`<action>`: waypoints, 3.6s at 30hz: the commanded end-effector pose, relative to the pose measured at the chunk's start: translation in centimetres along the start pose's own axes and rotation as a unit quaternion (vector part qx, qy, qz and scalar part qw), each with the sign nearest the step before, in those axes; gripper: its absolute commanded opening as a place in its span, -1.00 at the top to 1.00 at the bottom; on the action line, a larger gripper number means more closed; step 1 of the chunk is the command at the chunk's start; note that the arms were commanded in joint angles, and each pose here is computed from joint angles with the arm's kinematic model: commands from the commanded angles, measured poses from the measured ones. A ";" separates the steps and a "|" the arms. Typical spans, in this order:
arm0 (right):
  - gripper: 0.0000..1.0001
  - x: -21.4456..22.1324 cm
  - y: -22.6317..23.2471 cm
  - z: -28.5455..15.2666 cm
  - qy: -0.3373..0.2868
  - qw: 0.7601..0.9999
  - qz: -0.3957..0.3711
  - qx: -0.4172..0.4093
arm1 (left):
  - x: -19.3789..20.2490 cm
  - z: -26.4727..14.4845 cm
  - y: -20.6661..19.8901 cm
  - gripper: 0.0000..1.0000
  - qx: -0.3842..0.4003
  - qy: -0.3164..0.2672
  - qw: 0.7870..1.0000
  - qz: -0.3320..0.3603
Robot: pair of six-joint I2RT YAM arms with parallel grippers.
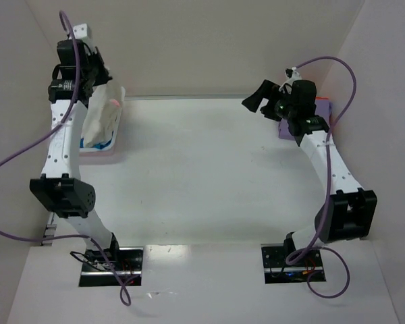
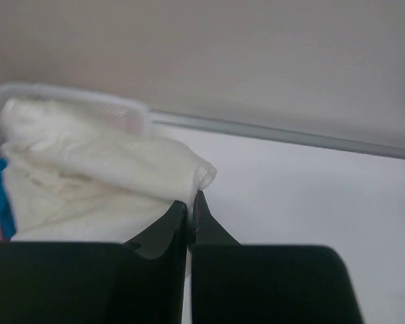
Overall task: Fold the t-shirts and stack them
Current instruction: Grab crumpled tshirt from bin with the left arm, then move the tshirt to the center of the board
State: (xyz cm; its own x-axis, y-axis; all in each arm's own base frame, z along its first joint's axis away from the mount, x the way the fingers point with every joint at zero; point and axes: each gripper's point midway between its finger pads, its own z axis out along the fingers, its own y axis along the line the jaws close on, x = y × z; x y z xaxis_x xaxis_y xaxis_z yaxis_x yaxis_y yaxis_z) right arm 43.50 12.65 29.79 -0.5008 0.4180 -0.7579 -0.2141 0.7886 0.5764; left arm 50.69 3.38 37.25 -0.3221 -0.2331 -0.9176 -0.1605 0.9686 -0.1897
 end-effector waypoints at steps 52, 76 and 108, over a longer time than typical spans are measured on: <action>-0.82 12.4 13.4 5.3 0.001 0.973 -0.186 -0.136 | -1.7 -17.6 -29.9 1.00 0.445 0.000 0.894 0.050; 1.00 -6.6 8.6 -13.5 -0.223 0.958 -0.179 0.039 | -13.1 -14.8 -23.1 1.00 0.272 -0.202 0.941 0.018; 1.00 -12.0 23.0 -24.8 -0.254 0.925 -0.196 -0.201 | -22.4 -30.8 -8.3 1.00 0.040 -0.391 0.919 -0.024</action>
State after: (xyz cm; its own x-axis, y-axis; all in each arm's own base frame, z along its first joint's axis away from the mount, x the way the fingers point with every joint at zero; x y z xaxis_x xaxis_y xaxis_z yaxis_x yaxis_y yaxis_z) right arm 24.02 20.33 58.37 0.0386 0.3152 -0.9482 -0.8334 0.5337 0.1434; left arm 27.89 -13.01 66.52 0.1952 -0.3016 -0.9332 0.4460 0.8748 -0.1894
